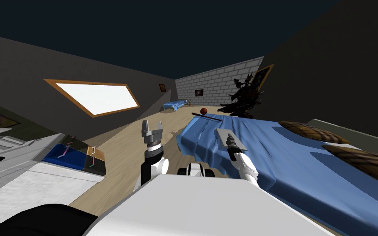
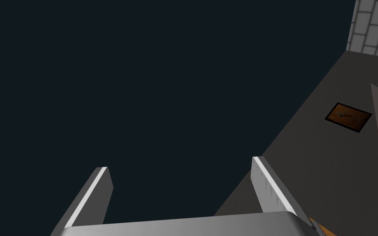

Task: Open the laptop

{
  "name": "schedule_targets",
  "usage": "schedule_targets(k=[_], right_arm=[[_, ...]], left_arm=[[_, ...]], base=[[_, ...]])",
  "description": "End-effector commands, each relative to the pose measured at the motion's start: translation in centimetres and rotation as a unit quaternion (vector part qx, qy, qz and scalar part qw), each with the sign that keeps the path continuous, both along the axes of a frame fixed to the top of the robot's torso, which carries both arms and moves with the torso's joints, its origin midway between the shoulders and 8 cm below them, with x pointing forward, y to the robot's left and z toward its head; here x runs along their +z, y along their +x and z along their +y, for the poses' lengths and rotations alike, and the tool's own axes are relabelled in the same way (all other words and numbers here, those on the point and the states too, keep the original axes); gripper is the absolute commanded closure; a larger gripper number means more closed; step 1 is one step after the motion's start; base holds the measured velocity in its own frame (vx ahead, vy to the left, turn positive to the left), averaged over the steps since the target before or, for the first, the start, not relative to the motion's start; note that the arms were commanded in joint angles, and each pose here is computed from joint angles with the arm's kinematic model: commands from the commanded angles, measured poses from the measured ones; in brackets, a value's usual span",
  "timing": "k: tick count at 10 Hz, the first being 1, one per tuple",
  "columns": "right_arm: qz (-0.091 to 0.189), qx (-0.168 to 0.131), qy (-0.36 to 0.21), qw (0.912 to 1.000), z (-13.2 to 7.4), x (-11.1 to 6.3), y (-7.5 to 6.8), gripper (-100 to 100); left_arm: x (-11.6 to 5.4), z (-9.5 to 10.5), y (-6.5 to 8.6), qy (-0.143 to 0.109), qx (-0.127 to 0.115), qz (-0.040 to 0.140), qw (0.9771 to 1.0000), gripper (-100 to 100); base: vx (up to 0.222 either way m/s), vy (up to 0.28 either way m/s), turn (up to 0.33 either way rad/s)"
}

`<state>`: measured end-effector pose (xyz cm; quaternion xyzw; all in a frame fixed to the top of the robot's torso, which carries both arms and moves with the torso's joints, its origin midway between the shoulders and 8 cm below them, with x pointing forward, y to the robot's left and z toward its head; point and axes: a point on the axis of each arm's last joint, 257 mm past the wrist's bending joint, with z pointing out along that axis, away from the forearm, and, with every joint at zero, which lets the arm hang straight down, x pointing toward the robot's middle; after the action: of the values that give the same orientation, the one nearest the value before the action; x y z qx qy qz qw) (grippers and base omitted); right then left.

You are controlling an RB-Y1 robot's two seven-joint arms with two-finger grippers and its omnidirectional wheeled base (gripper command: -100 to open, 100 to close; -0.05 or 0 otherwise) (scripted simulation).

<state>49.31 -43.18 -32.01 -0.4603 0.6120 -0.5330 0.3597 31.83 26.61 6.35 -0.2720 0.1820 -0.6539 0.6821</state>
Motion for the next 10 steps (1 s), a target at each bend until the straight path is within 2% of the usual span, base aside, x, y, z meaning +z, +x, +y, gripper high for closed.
schedule_targets(k=[1, 3, 4, 5, 8, 9, 10], right_arm=[[0.003, 0.006, -0.024, 0.9997, -0.3, 0.2, -0.2, -100], [0.009, 0.009, -0.043, 0.999, -0.3, 0.2, -0.2, -100], [-0.018, 0.005, -0.031, 0.9993, -0.1, 1.6, -0.8, -100], [-0.023, 0.002, -0.043, 0.9988, -0.6, 2.2, -1.2, -100], [-0.015, 0.013, -0.078, 0.9968, -0.4, 2.3, -1.2, -100], [-0.017, 0.012, -0.069, 0.9974, -0.4, 2.3, -1.2, -100], [-0.017, 0.012, -0.072, 0.9972, -0.4, 2.3, -1.2, 0]], left_arm=[[0.0, 0.0, 0.0, 0.0, 0.0, 0.0, 1.0, 0], [0.0, 0.0, 0.0, 0.0, 0.0, 0.0, 1.0, 0], [0.0, 0.0, 0.0, 0.0, 0.0, 0.0, 1.0, 0], [0.0, 0.0, 0.0, 0.0, 0.0, 0.0, 1.0, 0], [0.0, 0.0, 0.0, 0.0, 0.0, 0.0, 1.0, 0], [0.0, 0.0, 0.0, 0.0, 0.0, 0.0, 1.0, 0], [0.0, 0.0, 0.0, 0.0, 0.0, 0.0, 1.0, 0]], base=[[0.0, 0.0, 0.0], [0.0, 0.0, 0.0], [0.042, 0.003, -0.239], [0.054, 0.009, -0.153], [0.014, 0.003, 0.012], [0.0, 0.0, 0.0], [0.0, 0.0, 0.0]])
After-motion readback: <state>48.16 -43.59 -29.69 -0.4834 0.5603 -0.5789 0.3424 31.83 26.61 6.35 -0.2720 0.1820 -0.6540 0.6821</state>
